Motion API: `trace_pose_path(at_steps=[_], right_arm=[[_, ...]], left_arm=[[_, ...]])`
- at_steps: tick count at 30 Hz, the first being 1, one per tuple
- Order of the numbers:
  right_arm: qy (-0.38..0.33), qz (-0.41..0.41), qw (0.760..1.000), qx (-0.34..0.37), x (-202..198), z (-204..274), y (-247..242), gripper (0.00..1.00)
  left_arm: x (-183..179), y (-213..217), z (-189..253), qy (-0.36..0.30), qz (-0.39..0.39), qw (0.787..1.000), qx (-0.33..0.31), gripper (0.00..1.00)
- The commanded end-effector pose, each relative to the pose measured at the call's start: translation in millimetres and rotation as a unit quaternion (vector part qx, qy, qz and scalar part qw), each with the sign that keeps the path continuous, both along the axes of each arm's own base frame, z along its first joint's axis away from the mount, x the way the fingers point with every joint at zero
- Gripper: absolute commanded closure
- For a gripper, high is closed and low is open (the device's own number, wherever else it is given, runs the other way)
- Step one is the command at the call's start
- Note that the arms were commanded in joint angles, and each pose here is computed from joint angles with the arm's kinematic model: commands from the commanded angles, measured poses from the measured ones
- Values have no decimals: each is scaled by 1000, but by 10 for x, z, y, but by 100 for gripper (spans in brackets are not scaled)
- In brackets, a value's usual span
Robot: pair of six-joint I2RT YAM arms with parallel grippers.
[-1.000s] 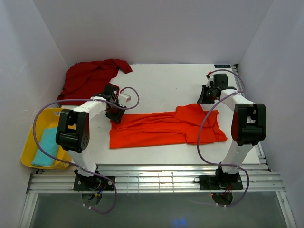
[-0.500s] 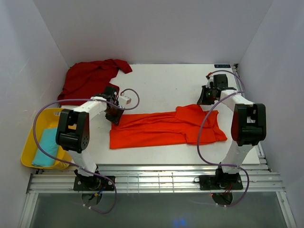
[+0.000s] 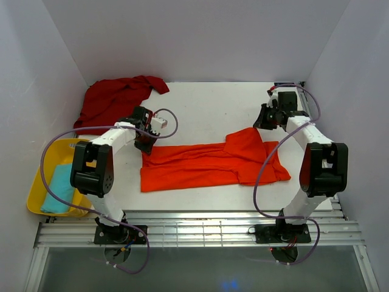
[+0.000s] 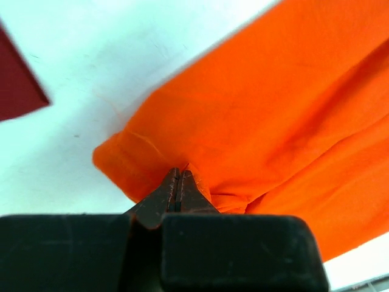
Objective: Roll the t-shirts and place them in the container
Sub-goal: Fold the T-shirt at the center of the board.
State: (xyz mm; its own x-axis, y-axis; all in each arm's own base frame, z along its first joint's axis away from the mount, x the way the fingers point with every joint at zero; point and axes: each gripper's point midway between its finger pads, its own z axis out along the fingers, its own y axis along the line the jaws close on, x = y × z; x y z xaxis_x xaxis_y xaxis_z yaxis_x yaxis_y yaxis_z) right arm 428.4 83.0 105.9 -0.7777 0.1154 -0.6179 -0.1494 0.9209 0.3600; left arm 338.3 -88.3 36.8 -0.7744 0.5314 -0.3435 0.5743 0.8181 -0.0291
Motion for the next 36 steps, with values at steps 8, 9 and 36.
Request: trace_pose_path(at_steps=[8,9,36], right_arm=[[-19,-22,999,38,-486,270,-18,92],[-10,-23,999,39,-644,192,-17,92],[-137,-67,985,78,441,1157,-305,92]], left_arm=[[327,-42,592,-134,32,990,-28,100],[298,-35,569,-132,29,990,-27,100],[1174,-37,805,-224,80,971,-18,100]])
